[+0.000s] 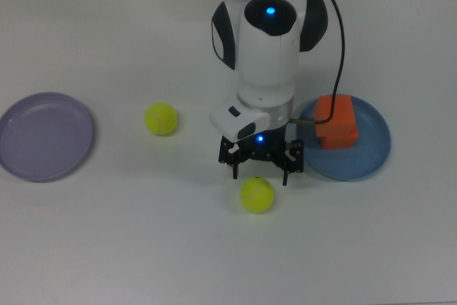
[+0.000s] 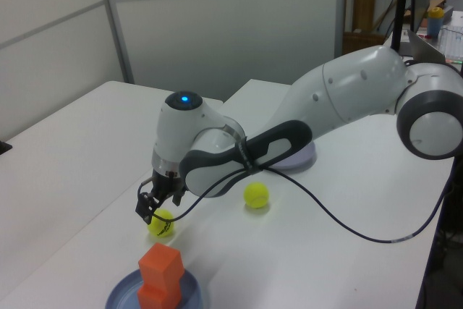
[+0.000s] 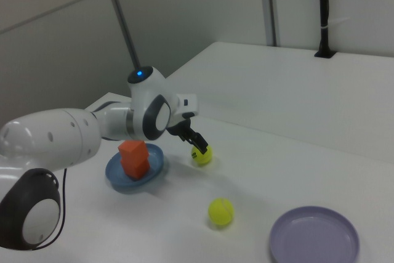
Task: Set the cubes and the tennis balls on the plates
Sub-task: 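Release the cube and move down onto the nearby tennis ball, then grasp the tennis ball, carry it and drop it on the lavender plate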
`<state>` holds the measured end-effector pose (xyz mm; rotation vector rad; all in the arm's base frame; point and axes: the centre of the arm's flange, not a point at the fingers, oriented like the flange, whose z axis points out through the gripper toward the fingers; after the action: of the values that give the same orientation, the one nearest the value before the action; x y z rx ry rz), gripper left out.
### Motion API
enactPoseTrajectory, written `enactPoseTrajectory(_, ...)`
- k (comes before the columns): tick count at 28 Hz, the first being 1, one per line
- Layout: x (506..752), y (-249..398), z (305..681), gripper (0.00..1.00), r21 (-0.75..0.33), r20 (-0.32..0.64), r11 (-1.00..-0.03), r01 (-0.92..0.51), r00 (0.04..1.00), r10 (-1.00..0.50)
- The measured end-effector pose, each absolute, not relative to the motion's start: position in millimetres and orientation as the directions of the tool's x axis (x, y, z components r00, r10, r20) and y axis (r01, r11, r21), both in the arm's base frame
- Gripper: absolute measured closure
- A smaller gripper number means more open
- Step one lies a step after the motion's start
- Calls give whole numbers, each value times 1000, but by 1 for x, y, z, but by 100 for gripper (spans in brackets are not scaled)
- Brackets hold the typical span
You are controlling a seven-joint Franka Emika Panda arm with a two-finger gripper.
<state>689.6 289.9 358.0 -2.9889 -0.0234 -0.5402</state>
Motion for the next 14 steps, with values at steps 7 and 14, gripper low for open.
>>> enactPoseTrajectory(7, 699, 284, 330, 0, -115, 374, -993, 38, 928, -8)
enactPoseTrajectory(14, 700, 283, 326, 2, -109, 375, -993, 50, 927, 6)
